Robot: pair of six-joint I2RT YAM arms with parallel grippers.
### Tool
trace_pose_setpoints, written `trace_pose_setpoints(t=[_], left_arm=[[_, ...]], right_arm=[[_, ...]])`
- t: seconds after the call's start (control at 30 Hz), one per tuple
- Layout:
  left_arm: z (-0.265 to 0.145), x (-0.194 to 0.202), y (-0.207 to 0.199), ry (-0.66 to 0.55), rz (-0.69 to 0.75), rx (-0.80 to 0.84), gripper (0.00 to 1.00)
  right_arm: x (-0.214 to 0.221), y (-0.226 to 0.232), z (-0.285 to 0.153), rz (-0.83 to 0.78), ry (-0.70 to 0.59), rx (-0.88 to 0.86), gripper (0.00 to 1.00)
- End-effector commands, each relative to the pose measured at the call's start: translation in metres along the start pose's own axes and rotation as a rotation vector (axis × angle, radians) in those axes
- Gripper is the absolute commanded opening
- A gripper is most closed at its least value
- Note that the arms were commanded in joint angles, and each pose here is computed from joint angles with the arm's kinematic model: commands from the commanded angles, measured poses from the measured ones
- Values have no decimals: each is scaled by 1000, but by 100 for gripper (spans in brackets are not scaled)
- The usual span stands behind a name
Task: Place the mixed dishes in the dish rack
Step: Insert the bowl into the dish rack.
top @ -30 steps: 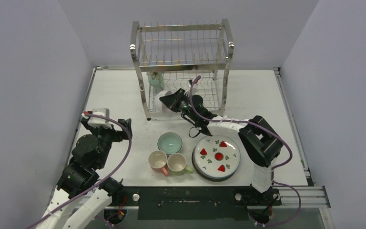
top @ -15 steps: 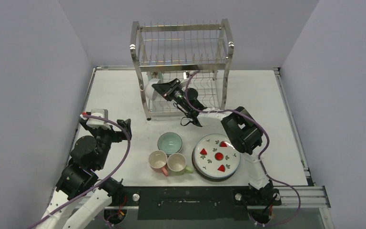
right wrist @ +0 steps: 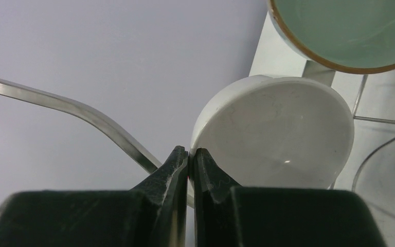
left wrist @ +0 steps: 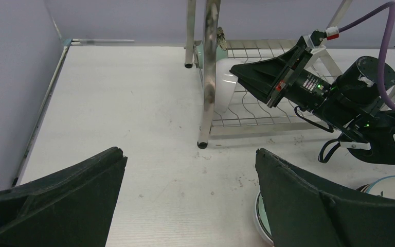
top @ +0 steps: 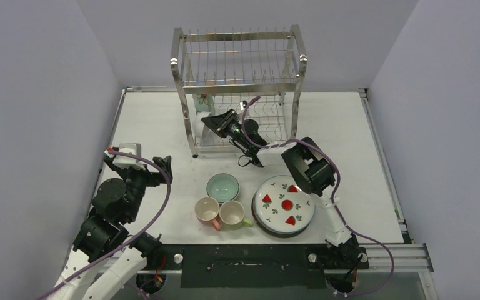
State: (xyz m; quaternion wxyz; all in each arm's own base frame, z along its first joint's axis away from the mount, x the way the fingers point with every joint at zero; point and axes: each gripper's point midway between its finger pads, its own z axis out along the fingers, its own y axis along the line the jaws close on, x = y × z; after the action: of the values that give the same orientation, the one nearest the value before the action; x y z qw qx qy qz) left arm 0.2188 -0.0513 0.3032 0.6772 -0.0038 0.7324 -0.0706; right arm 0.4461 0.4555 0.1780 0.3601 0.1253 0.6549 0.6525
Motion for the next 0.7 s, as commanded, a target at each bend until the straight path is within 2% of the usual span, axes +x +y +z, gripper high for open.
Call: trace_pose_setpoints(t=[0.0, 0.23, 0.67], left_arm=[[-4, -23, -3, -66, -28, 19, 97], [-3, -22, -3, -61, -24, 16, 97], [-1, -21, -4, -56, -21, 17, 97]], right_arm=[[-16, 42, 4, -14, -27, -147, 0], [-11, 29, 8, 4, 15, -152, 0], [-16, 7, -5, 16, 20, -100, 0]])
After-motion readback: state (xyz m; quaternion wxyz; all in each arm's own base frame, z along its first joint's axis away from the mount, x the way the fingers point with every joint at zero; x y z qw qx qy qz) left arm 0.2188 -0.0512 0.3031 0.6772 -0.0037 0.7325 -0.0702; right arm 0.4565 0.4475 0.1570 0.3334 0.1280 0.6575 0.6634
